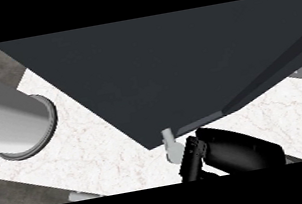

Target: Pick up the bottled water, place it into the cabinet and close the cabinet

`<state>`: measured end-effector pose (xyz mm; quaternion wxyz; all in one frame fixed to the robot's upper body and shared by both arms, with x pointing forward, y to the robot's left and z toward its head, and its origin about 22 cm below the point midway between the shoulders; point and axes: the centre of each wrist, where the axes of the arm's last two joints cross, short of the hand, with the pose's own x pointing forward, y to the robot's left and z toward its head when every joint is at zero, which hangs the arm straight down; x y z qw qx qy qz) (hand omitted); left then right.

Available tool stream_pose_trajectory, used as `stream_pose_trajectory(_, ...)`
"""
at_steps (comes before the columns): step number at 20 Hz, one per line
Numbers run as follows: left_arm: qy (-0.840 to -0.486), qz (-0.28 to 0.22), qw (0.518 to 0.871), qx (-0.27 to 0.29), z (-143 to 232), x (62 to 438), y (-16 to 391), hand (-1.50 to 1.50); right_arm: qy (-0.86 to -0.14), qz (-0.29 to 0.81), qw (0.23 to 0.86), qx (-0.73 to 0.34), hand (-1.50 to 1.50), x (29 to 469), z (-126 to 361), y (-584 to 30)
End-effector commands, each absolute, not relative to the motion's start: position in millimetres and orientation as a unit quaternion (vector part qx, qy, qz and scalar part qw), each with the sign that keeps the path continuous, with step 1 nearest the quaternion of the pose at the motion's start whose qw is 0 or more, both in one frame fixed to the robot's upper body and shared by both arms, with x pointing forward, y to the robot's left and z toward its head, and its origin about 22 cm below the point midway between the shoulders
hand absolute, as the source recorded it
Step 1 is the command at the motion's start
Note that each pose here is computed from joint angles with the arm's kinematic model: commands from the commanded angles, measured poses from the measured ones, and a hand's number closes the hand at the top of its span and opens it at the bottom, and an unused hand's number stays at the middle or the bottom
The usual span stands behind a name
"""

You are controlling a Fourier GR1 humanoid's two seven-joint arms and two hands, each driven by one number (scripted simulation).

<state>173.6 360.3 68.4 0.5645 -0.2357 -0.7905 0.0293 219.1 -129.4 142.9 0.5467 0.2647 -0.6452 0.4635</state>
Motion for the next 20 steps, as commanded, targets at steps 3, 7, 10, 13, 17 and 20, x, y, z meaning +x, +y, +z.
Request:
stream_pose_trajectory(3,-0.787,0.040,0.573,-0.227,62.3,170.7,368.8,-1.50,-0.629,0.433,0.601,0.236,1.50,268.6,156.5,-74.3)
stream_pose_trajectory(7,-0.790,0.039,0.567,-0.231,63.4,169.2,371.9,-1.50,-0.657,0.382,0.621,0.191,1.50,303.7,179.9,-65.7)
stream_pose_trajectory(10,-0.793,0.048,0.564,-0.227,63.5,168.5,373.8,-1.50,-0.674,0.343,0.636,0.151,1.50,327.9,191.2,-56.2)
stream_pose_trajectory(13,-0.791,0.041,0.568,-0.223,65.1,169.0,375.5,-1.50,-0.690,0.290,0.651,0.128,1.50,347.5,195.0,-50.4)
stream_pose_trajectory(17,-0.794,0.049,0.566,-0.216,63.7,166.8,382.0,-1.50,-0.702,0.255,0.655,0.116,1.50,363.6,207.6,-35.5)
stream_pose_trajectory(20,-0.796,0.064,0.562,-0.214,58.5,166.5,384.3,-1.50,-0.704,0.214,0.667,0.118,1.50,375.3,204.2,-41.3)
